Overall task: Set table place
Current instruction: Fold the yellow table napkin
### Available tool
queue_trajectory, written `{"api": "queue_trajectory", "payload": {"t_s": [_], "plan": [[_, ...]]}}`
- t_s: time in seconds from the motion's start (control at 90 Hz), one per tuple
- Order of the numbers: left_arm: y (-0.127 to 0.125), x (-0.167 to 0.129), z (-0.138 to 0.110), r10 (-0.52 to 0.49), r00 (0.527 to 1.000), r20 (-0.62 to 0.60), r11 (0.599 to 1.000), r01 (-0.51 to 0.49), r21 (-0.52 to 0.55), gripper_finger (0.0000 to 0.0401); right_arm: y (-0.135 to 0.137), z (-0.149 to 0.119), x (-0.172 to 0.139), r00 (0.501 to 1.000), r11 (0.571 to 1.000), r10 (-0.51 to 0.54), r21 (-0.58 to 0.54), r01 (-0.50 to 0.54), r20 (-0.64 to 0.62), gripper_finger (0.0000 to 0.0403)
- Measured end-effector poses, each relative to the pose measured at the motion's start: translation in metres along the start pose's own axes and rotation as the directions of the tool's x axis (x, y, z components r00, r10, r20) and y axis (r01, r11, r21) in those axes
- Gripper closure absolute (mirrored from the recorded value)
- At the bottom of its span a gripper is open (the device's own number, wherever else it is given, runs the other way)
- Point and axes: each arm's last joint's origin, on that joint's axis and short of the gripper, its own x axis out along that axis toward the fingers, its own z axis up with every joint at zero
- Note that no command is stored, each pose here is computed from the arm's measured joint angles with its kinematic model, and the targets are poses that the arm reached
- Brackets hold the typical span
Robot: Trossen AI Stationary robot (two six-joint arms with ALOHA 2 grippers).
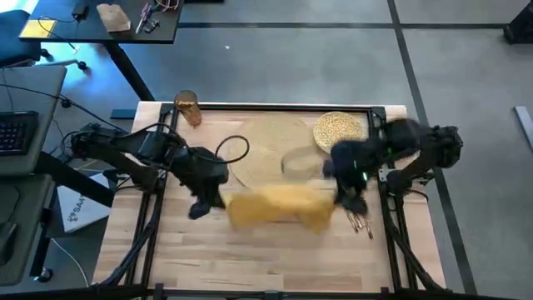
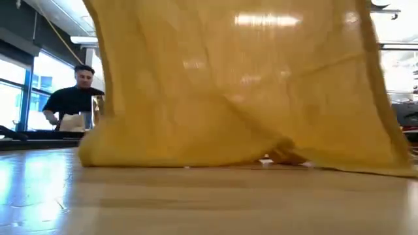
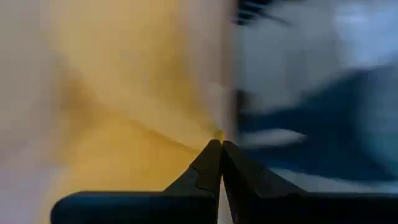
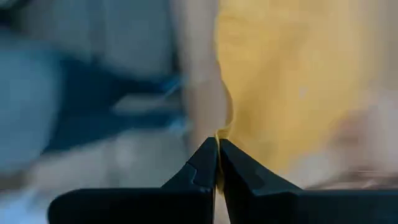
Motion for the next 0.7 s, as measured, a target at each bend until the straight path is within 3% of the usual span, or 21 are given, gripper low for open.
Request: {"api": "queue_trajectory", "payload": {"t_s": [0.067, 0.144, 0.233, 0.3, 0.411, 0.511, 0.589, 0.7], "plan": [[-0.017, 0.001, -0.002, -0.171, 0.985, -0.033, 0.984, 0.169, -0.061, 0.0401, 0.017, -0.007, 0.003, 0.993, 0.993, 0.115, -0.026, -0.116, -0.039, 0.0403], [-0.035, -0.005, -0.002, -0.316, 0.949, -0.013, 0.944, 0.313, -0.102, 0.0401, 0.034, -0.009, -0.006, 0.982, 0.981, 0.186, -0.058, -0.185, 0.015, 0.0403], [-0.043, -0.017, 0.002, -0.392, 0.918, 0.058, 0.909, 0.396, -0.126, 0.0401, 0.043, -0.01, -0.034, 0.965, 0.978, 0.205, -0.067, -0.196, 0.166, 0.0403], [-0.038, -0.026, 0.005, -0.376, 0.921, 0.101, 0.916, 0.386, -0.111, 0.0401, 0.04, -0.011, -0.057, 0.944, 0.988, 0.153, -0.05, -0.144, 0.291, 0.0403], [-0.016, -0.034, 0.012, -0.238, 0.957, 0.166, 0.966, 0.251, -0.068, 0.0401, 0.018, -0.01, -0.076, 0.92, 0.996, -0.064, 0.082, 0.035, 0.387, 0.0403], [0.008, -0.034, 0.019, -0.028, 0.972, 0.231, 0.999, 0.036, -0.033, 0.0401, -0.006, 0.0, -0.078, 0.896, 0.969, -0.204, 0.213, 0.127, 0.394, 0.0403], [0.023, -0.029, 0.023, 0.139, 0.95, 0.279, 0.99, -0.14, -0.018, 0.0401, -0.018, 0.007, -0.078, 0.872, 0.952, -0.26, 0.263, 0.158, 0.415, 0.0403], [0.04, -0.018, 0.028, 0.289, 0.904, 0.316, 0.95, -0.31, 0.019, 0.0401, -0.025, 0.013, -0.083, 0.842, 0.94, -0.294, 0.298, 0.167, 0.452, 0.0403]]}}
